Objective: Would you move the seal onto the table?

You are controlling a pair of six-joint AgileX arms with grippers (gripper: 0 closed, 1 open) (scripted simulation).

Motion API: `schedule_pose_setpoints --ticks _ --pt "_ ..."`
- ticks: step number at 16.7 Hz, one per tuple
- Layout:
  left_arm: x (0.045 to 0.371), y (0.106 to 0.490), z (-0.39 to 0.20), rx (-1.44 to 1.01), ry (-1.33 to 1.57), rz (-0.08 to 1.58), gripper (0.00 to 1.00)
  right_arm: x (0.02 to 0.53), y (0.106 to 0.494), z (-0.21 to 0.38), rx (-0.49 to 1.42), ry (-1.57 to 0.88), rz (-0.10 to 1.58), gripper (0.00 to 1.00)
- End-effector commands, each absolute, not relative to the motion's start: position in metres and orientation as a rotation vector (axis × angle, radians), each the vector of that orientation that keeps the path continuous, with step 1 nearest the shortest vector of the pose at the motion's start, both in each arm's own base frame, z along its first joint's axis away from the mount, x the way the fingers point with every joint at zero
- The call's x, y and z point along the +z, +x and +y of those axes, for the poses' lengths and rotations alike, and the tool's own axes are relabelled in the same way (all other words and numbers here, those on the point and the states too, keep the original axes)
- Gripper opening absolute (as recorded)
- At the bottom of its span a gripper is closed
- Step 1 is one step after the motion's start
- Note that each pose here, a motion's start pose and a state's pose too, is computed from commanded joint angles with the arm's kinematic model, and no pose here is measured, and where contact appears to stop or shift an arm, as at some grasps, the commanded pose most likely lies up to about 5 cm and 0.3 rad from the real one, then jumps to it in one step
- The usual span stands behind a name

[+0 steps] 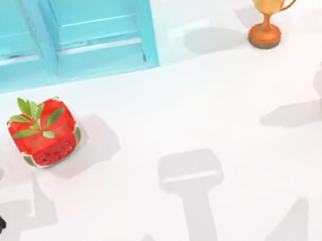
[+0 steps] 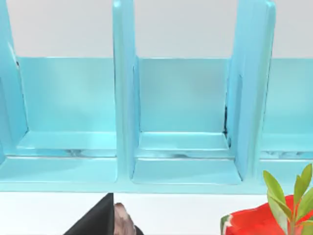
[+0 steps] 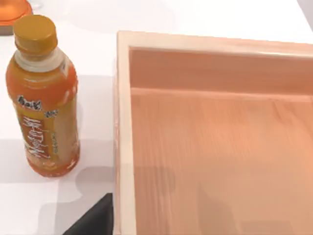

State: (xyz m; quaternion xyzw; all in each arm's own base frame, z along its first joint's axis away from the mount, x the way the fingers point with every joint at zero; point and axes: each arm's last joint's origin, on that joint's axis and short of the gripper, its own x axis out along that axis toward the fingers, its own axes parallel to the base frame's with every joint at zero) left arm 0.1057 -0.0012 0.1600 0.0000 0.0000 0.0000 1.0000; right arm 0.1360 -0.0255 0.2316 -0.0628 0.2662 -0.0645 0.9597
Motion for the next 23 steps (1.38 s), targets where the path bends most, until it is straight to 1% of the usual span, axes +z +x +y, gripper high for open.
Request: schedule_pose_setpoints --ticks 4,6,9,11,15,23 --pt "0.16 0.106 -0.001 0.0 0.0 0.0 1.0 0.249 0.182 -0.055 -0.136 -0.129 0.951 1.0" --pt "0.16 0.106 -0.001 0.0 0.0 0.0 1.0 0.252 0.203 -0.073 -0.12 -0.111 1.126 1.0" --pt "0.16 0.106 -0.001 0.0 0.0 0.0 1.0 0.252 0.232 -0.101 -0.081 -0.072 1.337 1.0" --pt "0.16 0.106 -0.001 0.0 0.0 0.0 1.0 0.248 0.248 -0.119 -0.051 -0.042 1.444 1.0" --pt "0.16 0.106 -0.001 0.0 0.0 0.0 1.0 0.243 0.265 -0.143 -0.011 -0.001 1.556 1.0" --pt "0.16 0.106 -0.001 0.0 0.0 0.0 1.0 0.237 0.267 -0.145 -0.003 0.004 1.571 1.0"
